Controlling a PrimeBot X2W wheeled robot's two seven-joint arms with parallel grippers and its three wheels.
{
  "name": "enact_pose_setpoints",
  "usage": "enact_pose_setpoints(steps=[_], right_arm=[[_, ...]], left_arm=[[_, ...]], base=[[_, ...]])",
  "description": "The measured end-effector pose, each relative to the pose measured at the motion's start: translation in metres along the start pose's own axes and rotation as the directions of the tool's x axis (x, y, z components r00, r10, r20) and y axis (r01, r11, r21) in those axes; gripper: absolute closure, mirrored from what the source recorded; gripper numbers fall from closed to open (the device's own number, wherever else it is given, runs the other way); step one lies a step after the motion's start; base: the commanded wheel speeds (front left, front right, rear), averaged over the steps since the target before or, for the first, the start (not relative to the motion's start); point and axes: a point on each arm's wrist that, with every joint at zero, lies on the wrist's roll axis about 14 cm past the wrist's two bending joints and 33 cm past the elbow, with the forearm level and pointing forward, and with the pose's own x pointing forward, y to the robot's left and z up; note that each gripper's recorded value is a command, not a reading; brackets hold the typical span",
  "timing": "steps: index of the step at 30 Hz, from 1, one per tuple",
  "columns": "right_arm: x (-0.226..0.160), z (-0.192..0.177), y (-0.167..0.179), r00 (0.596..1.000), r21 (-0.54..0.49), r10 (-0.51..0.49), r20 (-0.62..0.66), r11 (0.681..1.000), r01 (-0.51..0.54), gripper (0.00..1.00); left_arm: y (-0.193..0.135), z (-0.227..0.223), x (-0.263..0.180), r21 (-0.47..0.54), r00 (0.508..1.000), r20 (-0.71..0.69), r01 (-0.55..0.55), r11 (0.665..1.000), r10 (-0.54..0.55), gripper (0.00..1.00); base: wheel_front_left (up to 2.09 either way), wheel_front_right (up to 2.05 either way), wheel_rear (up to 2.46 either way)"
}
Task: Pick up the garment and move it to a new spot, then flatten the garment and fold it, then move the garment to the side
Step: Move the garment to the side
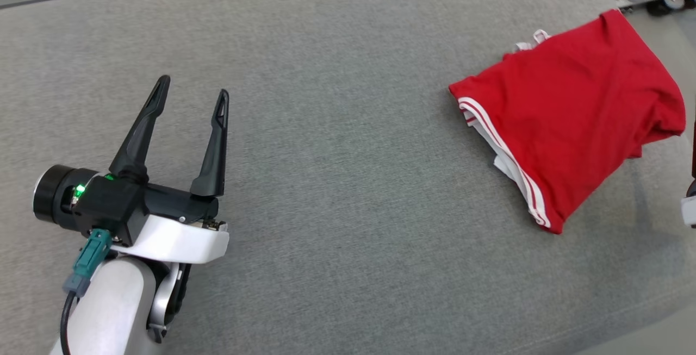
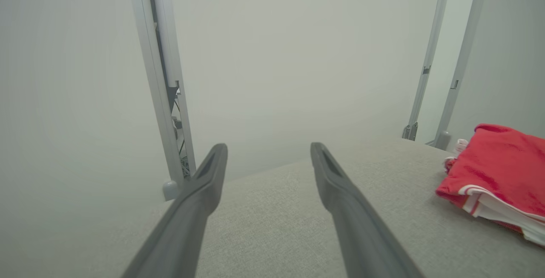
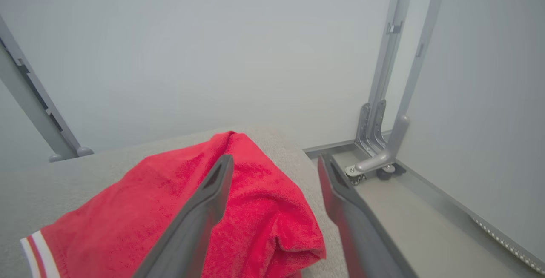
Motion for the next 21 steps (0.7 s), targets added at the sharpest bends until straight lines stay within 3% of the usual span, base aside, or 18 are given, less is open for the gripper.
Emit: enact_pose_setpoints(steps=[9,15,21], right_arm=[[-0.02,0.049,0.093,0.953,0.028,0.201,0.226,0.977,-0.213,0.0],[-0.033,0.063,0.152,0.909,0.03,0.319,0.268,0.94,-0.339,0.0],[-0.049,0.063,0.187,0.886,0.027,0.391,0.251,0.912,-0.41,0.0]], left_arm=[[0.044,0.034,-0.043,0.007,0.979,0.055,-0.199,0.98,0.199,0.0],[0.073,0.054,-0.081,0.024,0.944,0.085,-0.321,0.947,0.318,0.0],[0.082,0.066,-0.112,0.032,0.92,0.096,-0.384,0.923,0.379,0.0]], base=[[0.0,0.0,0.0],[0.0,0.0,0.0],[0.0,0.0,0.0]])
